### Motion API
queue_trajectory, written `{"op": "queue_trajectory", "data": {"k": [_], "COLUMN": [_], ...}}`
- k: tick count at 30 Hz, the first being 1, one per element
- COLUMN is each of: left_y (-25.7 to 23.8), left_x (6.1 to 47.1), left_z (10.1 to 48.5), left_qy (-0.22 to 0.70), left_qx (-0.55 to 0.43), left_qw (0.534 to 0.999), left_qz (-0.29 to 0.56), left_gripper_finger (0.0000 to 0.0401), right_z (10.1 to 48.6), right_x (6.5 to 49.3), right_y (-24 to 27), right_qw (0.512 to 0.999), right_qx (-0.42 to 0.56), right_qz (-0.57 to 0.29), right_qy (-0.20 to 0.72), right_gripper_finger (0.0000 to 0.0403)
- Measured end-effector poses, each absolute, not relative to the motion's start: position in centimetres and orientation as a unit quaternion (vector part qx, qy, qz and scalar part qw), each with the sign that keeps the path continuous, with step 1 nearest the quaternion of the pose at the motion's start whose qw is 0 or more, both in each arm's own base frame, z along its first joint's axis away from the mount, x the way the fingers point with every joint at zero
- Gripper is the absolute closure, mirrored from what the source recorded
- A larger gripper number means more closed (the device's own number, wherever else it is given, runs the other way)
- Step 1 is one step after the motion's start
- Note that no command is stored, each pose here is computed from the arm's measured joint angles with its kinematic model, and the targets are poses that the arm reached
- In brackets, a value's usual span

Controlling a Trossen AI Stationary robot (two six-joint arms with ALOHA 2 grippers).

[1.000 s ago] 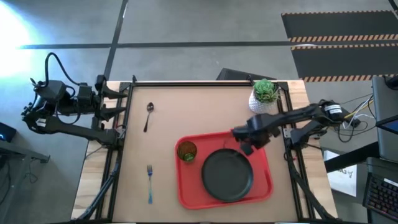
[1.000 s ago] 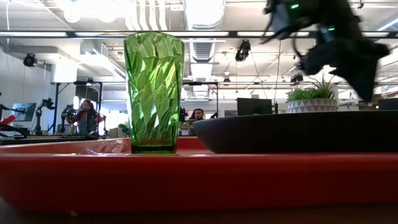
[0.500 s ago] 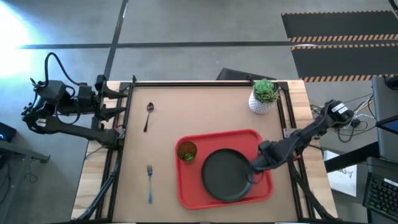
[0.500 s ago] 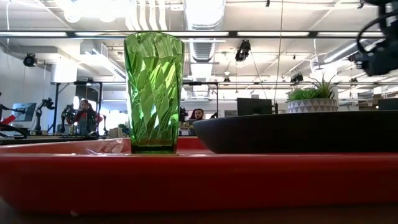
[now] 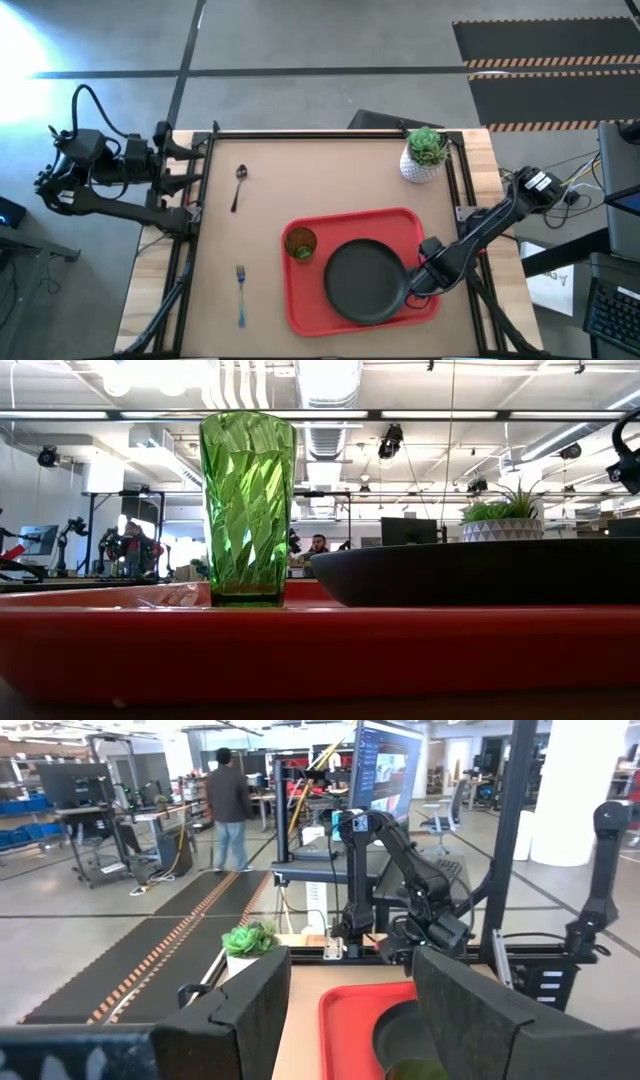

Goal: Pick and place plate/cup/fork/spoon on tray
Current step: Adjust the red serving tray

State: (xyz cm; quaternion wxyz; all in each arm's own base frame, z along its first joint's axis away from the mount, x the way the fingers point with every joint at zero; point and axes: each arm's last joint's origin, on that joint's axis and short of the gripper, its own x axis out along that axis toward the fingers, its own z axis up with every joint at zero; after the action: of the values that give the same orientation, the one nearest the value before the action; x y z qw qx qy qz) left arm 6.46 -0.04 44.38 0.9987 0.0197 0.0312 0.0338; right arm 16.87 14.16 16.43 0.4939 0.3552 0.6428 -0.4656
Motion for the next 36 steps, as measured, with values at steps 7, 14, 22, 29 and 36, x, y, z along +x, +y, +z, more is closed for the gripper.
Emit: {"op": "queue_trajectory", "data": {"k": [7,14,22,29,36], "left_y": [-0.1,-0.1,-0.1,-0.1,-0.1], "left_x": [6.5,6.4,6.4,6.4,6.4], "left_z": [44.4,44.5,44.5,44.5,44.5], "left_qy": [0.031,0.029,0.029,0.029,0.029], "left_qx": [0.02,0.02,0.02,0.02,0.02], "left_qw": [0.999,0.999,0.999,0.999,0.999], "left_qz": [0.029,0.03,0.03,0.03,0.03], "left_gripper_finger": [0.0206,0.0206,0.0206,0.0206,0.0206], "right_z": [15.5,14.4,13.9,13.9,13.9], "right_x": [17.3,18.0,18.6,19.1,20.0], "right_y": [14.5,15.2,15.6,15.7,15.3], "right_qw": [0.496,0.498,0.493,0.496,0.499], "right_qx": [0.352,0.367,0.402,0.436,0.463], "right_qz": [-0.463,-0.453,-0.46,-0.469,-0.467], "right_qy": [0.645,0.642,0.62,0.586,0.565], "right_gripper_finger": [0.0394,0.0394,0.0394,0.0394,0.0394]}}
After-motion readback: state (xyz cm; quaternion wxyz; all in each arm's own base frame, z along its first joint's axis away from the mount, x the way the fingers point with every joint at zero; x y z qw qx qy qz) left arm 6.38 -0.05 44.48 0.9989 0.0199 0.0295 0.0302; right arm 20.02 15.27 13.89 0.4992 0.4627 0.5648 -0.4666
